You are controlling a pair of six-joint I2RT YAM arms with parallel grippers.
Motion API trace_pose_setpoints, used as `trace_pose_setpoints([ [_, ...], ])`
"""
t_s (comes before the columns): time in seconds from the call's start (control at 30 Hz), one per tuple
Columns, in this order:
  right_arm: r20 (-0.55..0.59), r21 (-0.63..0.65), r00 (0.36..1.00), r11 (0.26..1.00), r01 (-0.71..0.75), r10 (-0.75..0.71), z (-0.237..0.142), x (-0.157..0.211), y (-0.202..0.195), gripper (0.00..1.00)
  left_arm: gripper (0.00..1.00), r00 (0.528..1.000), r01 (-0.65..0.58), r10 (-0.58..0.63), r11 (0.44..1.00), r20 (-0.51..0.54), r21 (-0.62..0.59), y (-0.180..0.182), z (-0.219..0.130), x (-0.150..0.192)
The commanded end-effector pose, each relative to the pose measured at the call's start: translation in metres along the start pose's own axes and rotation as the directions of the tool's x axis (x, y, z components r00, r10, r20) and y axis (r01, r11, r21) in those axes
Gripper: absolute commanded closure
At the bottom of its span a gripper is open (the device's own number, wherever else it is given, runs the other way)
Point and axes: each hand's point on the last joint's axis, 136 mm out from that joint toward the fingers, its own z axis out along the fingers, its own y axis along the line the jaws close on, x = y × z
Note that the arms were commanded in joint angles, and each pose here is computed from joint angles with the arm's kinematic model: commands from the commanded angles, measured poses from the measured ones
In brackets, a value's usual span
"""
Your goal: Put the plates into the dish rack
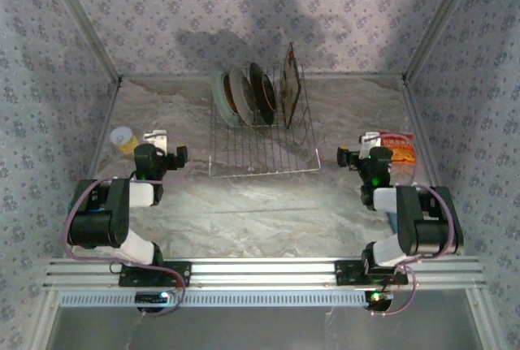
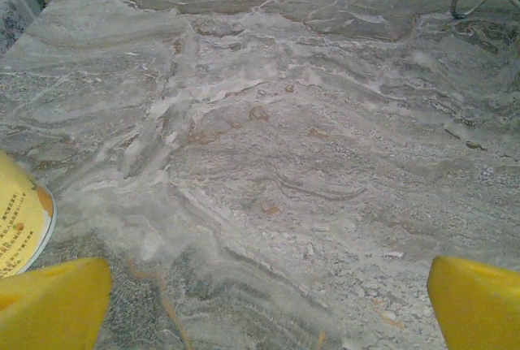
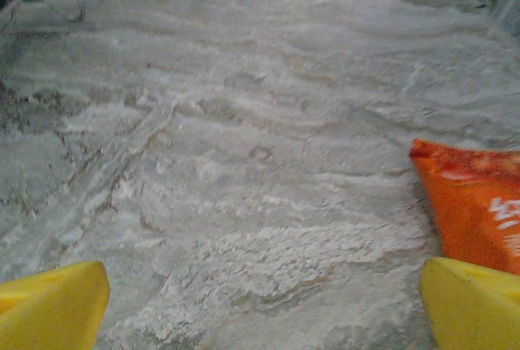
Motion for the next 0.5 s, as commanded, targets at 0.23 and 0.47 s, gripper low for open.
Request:
trace_pose_setpoints([
  [0.23, 0.003, -0.008, 1.0, 1.0, -0.03, 0.03, 0.009, -0.008, -0.009, 0.01, 0.01, 0.999, 0.044, -0.043, 0.999, 0.018, -0.004, 0.007, 0.002, -0.007],
  [0.47, 0.001, 0.005, 1.0, 1.0, -0.006, 0.006, 0.01, -0.009, -0.006, 0.01, 0.01, 0.999, 0.043, -0.043, 0.999, 0.019, -0.003, 0.007, 0.002, -0.007],
])
